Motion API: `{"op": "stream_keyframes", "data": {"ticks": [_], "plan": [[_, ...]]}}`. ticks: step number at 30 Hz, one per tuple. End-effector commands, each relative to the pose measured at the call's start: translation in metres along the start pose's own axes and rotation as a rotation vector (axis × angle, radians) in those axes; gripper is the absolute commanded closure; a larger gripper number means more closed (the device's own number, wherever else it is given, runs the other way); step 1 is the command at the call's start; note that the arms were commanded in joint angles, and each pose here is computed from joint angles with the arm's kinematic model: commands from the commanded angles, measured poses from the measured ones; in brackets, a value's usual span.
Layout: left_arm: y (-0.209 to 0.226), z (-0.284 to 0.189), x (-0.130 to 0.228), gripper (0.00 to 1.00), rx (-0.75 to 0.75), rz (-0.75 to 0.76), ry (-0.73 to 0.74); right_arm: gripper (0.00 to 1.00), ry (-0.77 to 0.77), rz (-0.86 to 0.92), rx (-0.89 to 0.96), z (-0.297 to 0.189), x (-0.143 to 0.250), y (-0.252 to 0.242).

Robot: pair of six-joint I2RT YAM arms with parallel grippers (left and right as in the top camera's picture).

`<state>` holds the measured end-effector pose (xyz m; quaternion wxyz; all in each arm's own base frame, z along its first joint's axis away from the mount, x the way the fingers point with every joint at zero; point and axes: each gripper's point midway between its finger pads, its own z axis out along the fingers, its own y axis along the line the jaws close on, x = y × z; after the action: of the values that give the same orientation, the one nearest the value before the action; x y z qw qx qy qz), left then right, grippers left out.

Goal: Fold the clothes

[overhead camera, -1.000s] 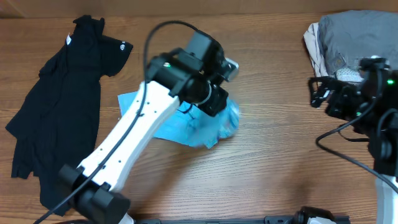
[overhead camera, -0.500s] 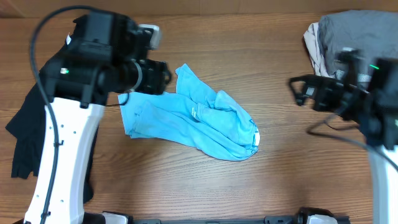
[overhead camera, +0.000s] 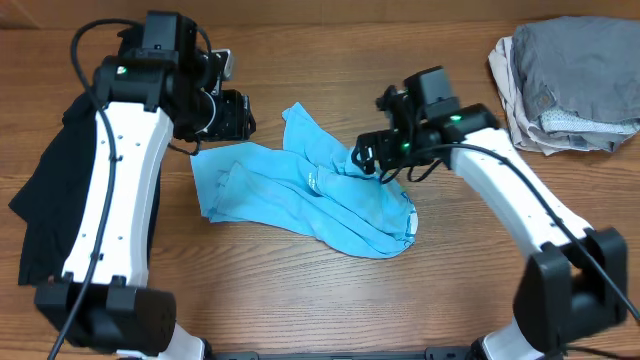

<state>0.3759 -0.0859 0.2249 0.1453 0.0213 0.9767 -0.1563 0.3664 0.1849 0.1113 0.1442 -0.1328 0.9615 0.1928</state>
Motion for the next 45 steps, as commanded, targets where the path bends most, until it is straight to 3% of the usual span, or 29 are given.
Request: {"op": "stream_keyframes", "data": {"ticks": [1, 9, 12, 17, 18, 22, 26, 31, 36, 40, 45], "plan": [[0.006, 0.017, 0.0, 0.4, -0.009, -0.017, 0.039, 0.1, 0.018, -0.013, 0.118, 0.018, -0.002, -0.017], [0.011, 0.035, 0.001, 0.4, -0.013, -0.021, 0.083, 0.23, 0.074, -0.062, 0.089, 0.05, 0.007, -0.022], [0.011, 0.036, 0.0, 0.39, -0.013, -0.021, 0.083, 0.32, 0.068, -0.094, -0.027, 0.052, 0.006, -0.003], [0.011, 0.037, 0.0, 0.37, -0.013, -0.011, 0.085, 0.35, 0.093, -0.101, -0.077, 0.057, 0.015, 0.003], [0.011, 0.037, 0.0, 0.37, -0.013, -0.007, 0.086, 0.42, 0.107, -0.096, -0.076, 0.06, 0.018, 0.001], [0.011, 0.037, 0.0, 0.37, -0.013, -0.003, 0.085, 0.96, 0.113, -0.09, -0.075, 0.063, 0.02, 0.0], [0.011, 0.037, -0.001, 0.37, -0.013, -0.003, 0.082, 0.96, 0.096, -0.045, -0.069, 0.048, 0.008, -0.002], [0.011, 0.037, -0.002, 0.39, -0.012, -0.002, 0.078, 0.96, 0.011, 0.011, -0.039, -0.048, -0.033, -0.005], [0.012, 0.037, -0.002, 0.4, -0.012, 0.018, 0.077, 0.96, -0.085, 0.147, 0.077, -0.14, -0.047, -0.051], [0.012, 0.037, -0.006, 0.39, -0.013, 0.043, 0.063, 0.96, -0.112, 0.263, 0.073, -0.156, -0.043, -0.081], [0.011, 0.038, -0.014, 0.4, -0.009, 0.064, 0.029, 0.96, -0.149, 0.206, 0.053, -0.166, -0.047, -0.076]]}}
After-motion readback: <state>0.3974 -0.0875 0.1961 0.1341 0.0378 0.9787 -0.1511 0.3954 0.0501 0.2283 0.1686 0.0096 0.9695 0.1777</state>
